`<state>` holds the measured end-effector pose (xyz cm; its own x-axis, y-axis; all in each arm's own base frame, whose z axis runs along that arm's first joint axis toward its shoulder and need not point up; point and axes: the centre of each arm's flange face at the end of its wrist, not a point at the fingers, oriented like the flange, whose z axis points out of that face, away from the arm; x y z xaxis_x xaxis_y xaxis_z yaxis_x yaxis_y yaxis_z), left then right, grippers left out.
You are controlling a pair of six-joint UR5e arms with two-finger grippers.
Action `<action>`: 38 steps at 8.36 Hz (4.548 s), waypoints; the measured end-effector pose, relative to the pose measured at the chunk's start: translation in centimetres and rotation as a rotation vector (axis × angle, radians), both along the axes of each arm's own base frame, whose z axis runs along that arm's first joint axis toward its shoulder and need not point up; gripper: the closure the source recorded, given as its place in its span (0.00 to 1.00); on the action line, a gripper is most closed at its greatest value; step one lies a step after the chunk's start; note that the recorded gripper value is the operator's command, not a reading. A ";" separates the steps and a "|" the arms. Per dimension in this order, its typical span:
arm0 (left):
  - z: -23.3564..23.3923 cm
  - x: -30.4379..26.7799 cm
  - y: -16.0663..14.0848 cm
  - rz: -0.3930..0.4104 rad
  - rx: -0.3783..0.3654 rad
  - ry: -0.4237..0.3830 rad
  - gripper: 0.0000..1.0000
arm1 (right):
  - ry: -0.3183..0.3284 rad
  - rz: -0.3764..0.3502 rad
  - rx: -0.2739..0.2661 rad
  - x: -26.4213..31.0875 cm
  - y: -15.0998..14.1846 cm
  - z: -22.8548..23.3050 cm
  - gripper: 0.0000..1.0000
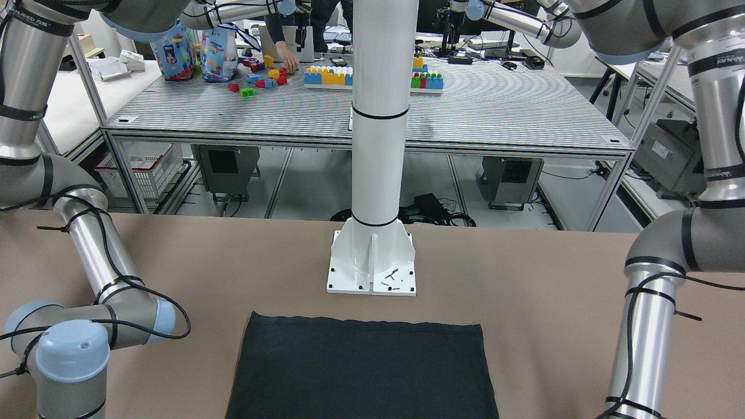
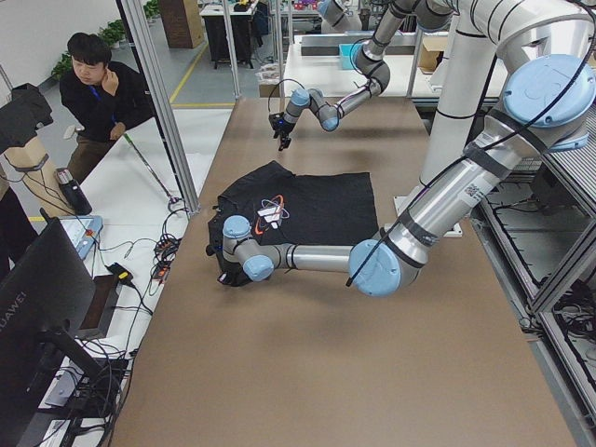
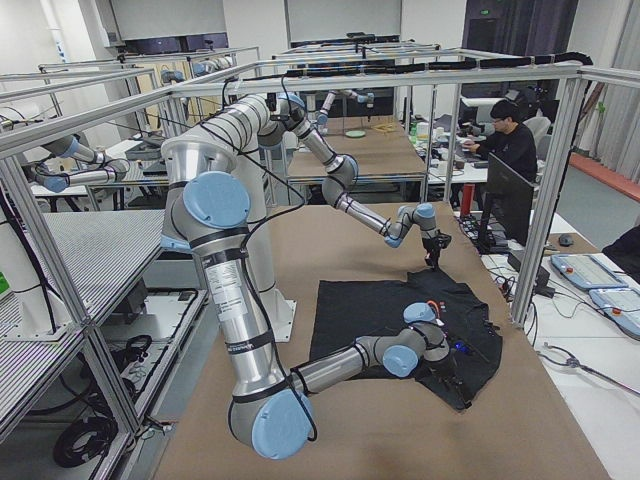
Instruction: Fold clothes
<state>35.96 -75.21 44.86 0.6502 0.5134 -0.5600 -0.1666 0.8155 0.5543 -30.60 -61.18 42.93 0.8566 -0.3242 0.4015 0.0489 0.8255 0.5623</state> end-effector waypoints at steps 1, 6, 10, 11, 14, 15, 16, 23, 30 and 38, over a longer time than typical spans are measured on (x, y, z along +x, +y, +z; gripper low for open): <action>-0.3 -0.5 -0.2 -0.004 0.001 0.006 1.00 | 0.000 0.000 0.000 0.0 0.0 0.0 0.05; -9.6 -2.3 0.7 -0.108 -0.071 0.190 1.00 | -0.002 0.001 0.002 0.0 0.0 -0.1 0.05; -19.5 11.5 7.2 -0.253 -0.175 0.267 1.00 | -0.003 0.003 0.000 0.0 0.0 -0.1 0.05; -21.1 14.4 8.6 -0.276 -0.187 0.260 1.00 | -0.003 0.003 -0.001 0.0 0.0 0.0 0.05; -20.5 17.3 9.7 -0.307 -0.182 0.216 1.00 | -0.002 0.002 -0.002 -0.1 0.0 0.0 0.05; -20.8 17.1 9.3 -0.315 -0.189 0.218 1.00 | -0.002 0.002 -0.003 -0.1 0.0 0.1 0.05; -21.6 16.8 8.7 -0.321 -0.197 0.228 1.00 | -0.001 0.003 -0.004 0.0 0.0 0.1 0.05; -23.2 18.7 10.0 -0.313 -0.241 0.258 0.13 | -0.001 0.002 -0.004 -0.1 0.1 0.2 0.05; -25.1 19.3 10.5 -0.342 -0.282 0.307 0.00 | -0.149 0.064 -0.085 -3.3 -3.0 -0.1 0.08; -24.7 20.9 11.8 -0.352 -0.262 0.293 0.00 | -0.464 0.241 -0.210 -3.6 -1.3 6.1 0.29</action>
